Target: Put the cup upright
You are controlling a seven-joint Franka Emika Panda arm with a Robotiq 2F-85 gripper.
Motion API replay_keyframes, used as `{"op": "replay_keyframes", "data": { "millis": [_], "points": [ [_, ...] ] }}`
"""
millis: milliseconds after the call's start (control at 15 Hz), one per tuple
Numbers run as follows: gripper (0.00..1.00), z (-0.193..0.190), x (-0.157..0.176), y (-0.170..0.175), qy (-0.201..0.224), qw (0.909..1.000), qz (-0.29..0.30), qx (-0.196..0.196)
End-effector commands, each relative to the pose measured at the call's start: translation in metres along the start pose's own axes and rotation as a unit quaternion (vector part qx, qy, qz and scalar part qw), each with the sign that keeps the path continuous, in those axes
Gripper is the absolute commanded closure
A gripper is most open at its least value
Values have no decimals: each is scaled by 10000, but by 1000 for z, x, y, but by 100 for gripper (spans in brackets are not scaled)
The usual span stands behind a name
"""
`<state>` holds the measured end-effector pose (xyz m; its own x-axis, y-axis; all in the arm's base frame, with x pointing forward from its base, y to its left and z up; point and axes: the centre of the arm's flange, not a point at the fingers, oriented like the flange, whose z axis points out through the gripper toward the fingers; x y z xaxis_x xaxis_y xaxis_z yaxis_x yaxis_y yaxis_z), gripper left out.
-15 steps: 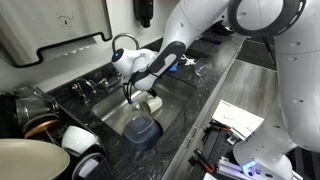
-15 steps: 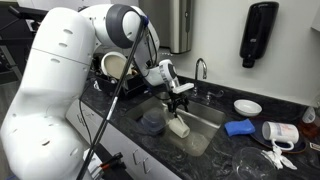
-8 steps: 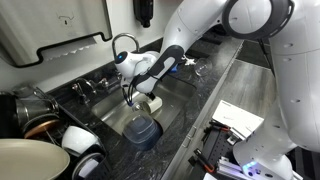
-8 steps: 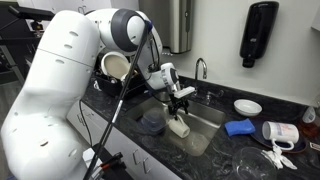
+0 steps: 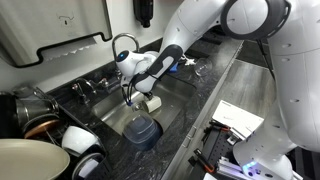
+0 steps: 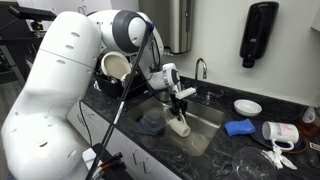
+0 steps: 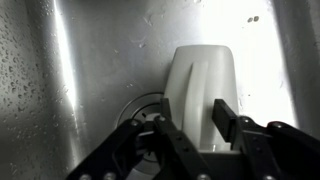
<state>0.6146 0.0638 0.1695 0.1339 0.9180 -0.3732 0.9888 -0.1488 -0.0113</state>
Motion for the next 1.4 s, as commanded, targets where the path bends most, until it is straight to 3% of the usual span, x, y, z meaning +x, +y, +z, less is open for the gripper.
{"op": "replay_keyframes", "data": {
  "millis": [0, 200, 467, 867, 1067, 1333],
  "points": [
    [83, 2, 5, -4, 61, 9998, -105, 182],
    [99, 1, 7, -7, 34, 9994, -130, 309],
    [96, -3, 8, -11, 79, 9993, -136, 328],
    [96, 14, -18, -46, 721, 9969, 266, -191],
    [96, 32, -36, -74, 1140, 9901, 649, -495],
    [96, 44, -62, -103, 1708, 9747, 1106, -930]
  ]
}}
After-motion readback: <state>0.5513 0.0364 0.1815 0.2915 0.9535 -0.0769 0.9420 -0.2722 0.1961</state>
